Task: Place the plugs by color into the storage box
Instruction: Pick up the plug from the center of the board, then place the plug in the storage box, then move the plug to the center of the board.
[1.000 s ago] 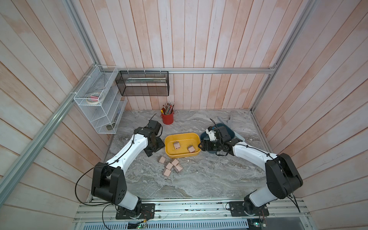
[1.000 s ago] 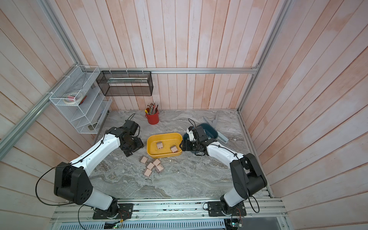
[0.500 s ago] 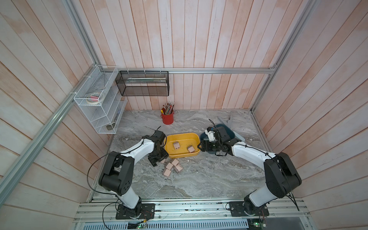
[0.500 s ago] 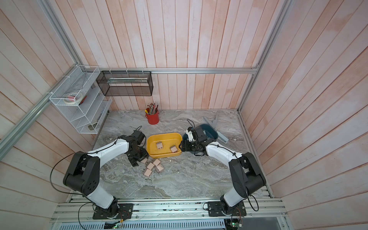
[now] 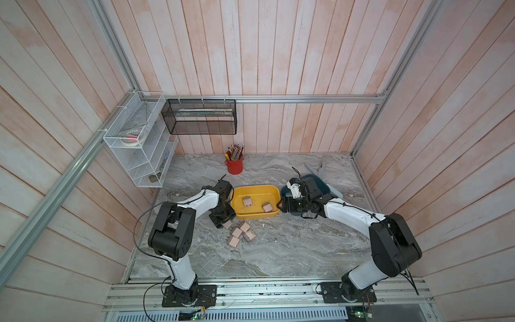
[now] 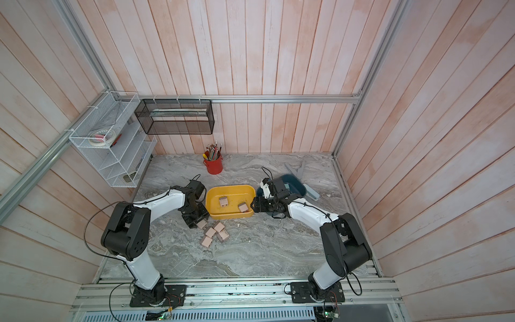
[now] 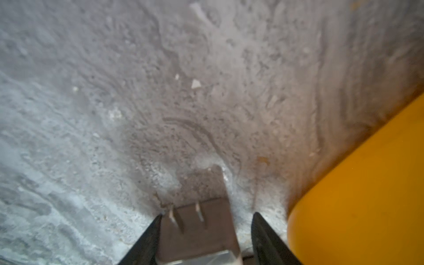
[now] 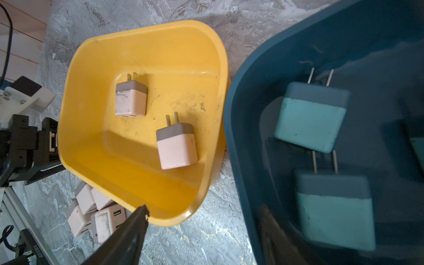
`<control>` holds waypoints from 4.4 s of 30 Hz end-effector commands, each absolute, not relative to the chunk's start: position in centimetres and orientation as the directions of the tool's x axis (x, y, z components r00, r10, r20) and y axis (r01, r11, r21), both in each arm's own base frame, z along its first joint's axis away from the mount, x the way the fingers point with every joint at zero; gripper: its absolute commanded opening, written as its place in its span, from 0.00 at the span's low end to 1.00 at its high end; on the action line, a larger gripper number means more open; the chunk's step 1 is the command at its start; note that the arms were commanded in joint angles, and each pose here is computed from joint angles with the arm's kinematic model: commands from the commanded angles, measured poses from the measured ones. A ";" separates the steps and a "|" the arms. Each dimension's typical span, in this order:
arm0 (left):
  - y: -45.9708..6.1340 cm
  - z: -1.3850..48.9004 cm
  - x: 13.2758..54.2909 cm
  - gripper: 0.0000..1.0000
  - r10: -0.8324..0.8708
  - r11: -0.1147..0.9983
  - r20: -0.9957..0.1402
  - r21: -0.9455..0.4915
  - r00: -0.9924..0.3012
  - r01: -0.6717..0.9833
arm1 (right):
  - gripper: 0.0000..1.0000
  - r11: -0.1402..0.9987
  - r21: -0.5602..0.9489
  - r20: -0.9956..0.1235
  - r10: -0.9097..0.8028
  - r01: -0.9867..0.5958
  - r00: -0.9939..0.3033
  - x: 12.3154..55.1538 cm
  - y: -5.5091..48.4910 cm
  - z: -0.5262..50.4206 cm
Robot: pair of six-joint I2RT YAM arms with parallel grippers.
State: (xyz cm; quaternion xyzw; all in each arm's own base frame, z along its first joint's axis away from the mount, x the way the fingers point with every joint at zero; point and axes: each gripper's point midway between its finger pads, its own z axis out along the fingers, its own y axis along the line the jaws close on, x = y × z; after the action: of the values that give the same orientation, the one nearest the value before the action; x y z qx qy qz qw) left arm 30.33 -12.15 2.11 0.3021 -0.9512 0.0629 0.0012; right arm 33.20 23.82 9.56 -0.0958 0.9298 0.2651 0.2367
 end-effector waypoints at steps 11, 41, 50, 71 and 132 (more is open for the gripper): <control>-10.9 2.2 28.8 0.47 -0.548 0.833 0.020 -0.084 -0.836 -0.547 | 0.78 0.840 0.449 -0.482 -0.061 -0.306 -0.874 33.5 24.4 9.5; -11.6 14.5 38.3 0.47 -0.486 0.871 -0.235 -0.202 -0.841 -0.447 | 0.78 0.836 0.443 -0.492 -0.074 -0.323 -0.867 33.8 24.6 9.8; -18.1 13.5 40.3 0.47 -0.419 0.896 -0.200 -0.250 -0.886 -0.367 | 0.78 0.842 0.439 -0.489 -0.069 -0.314 -0.869 33.5 24.3 9.7; -19.1 3.7 36.2 0.47 -0.362 0.926 -0.054 -0.137 -0.931 -0.352 | 0.78 0.850 0.443 -0.480 -0.045 -0.286 -0.876 32.9 23.7 9.3; -9.1 12.0 17.5 0.69 -0.485 0.851 -0.118 -0.293 -0.867 -0.436 | 0.78 0.913 0.399 -0.230 0.188 0.084 -0.955 22.5 34.5 6.1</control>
State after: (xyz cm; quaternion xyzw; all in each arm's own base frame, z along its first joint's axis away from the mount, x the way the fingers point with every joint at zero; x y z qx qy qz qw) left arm 18.97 -9.53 12.68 0.2310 -0.9570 0.1330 -0.1142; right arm 22.28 34.12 6.06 -0.0098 0.9696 0.2034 0.1359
